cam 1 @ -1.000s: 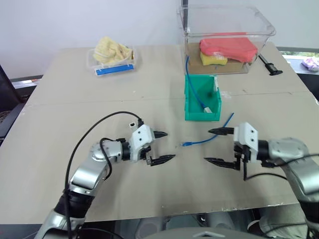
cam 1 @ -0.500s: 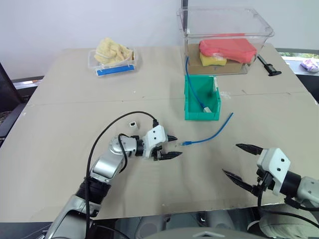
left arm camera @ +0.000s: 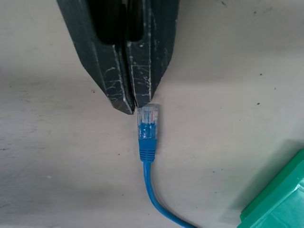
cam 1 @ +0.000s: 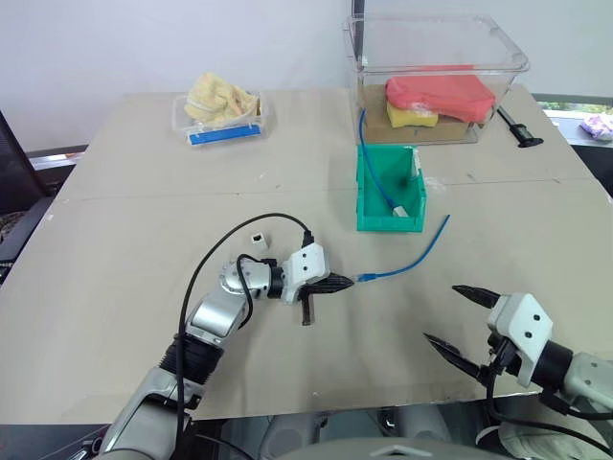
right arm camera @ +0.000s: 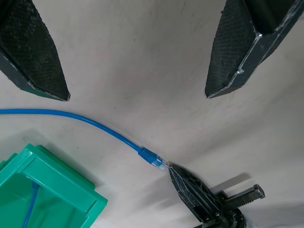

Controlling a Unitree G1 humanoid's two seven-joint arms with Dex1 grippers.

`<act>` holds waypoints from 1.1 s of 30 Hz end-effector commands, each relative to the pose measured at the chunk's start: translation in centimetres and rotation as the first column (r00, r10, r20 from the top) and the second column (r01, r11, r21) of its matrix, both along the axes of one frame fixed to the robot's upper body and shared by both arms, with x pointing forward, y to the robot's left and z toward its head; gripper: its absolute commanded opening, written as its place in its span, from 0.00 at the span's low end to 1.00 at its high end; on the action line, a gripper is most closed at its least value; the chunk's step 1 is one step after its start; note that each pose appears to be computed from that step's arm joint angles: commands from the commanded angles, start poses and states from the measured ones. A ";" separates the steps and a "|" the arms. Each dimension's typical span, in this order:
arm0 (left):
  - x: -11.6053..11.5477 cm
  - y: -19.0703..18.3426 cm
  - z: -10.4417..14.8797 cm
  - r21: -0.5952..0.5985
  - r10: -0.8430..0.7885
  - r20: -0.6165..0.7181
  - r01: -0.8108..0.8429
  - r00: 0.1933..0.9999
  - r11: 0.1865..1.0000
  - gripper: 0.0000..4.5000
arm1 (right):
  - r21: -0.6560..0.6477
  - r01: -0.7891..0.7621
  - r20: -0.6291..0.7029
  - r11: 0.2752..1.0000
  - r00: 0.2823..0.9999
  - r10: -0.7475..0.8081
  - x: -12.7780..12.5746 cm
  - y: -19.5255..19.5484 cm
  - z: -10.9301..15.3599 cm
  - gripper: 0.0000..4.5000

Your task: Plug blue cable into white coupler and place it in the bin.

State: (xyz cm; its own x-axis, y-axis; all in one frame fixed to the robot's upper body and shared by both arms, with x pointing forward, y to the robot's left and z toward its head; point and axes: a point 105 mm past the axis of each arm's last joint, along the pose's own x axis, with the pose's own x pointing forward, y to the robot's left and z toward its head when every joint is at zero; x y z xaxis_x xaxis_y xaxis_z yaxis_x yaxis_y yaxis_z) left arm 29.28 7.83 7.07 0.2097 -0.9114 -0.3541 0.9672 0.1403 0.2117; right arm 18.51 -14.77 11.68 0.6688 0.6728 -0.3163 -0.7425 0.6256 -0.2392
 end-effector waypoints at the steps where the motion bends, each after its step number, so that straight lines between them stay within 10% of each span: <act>1: 0.3 -0.2 1.1 -0.030 -0.009 0.032 0.010 0.999 0.999 0.01 | 0.010 -0.010 0.038 1.000 0.999 0.010 -0.1 0.7 0.6 1.00; 4: 0.0 -0.1 2.0 -0.072 -0.022 -0.006 0.021 1.000 0.997 0.06 | 0.011 -0.007 0.038 1.000 0.999 0.007 -0.1 0.8 0.5 1.00; 10: 0.6 -0.6 2.6 -0.040 0.008 0.027 -0.007 1.000 0.999 0.60 | 0.009 -0.001 0.039 1.000 0.999 0.001 -0.1 0.7 0.5 1.00; 16: 0.9 -1.6 2.3 0.011 0.001 0.040 -0.001 0.999 1.000 0.60 | 0.001 0.003 0.045 1.000 0.999 -0.003 -0.2 0.5 0.5 1.00; 23: 0.6 -1.7 0.8 0.072 -0.026 0.041 0.023 0.999 0.997 0.01 | -0.007 0.011 0.048 1.000 0.999 -0.011 -0.4 0.4 0.4 1.00; 28: 0.5 -1.7 1.5 0.019 -0.038 0.069 0.037 0.997 0.999 0.01 | 0.043 0.043 0.011 0.998 0.999 -0.043 -0.1 0.7 0.1 1.00; 33: 1.1 -2.5 7.1 -0.225 -0.011 0.277 0.076 0.961 0.971 0.01 | 0.419 0.259 -0.258 0.870 0.953 -0.160 2.1 2.6 -0.3 1.00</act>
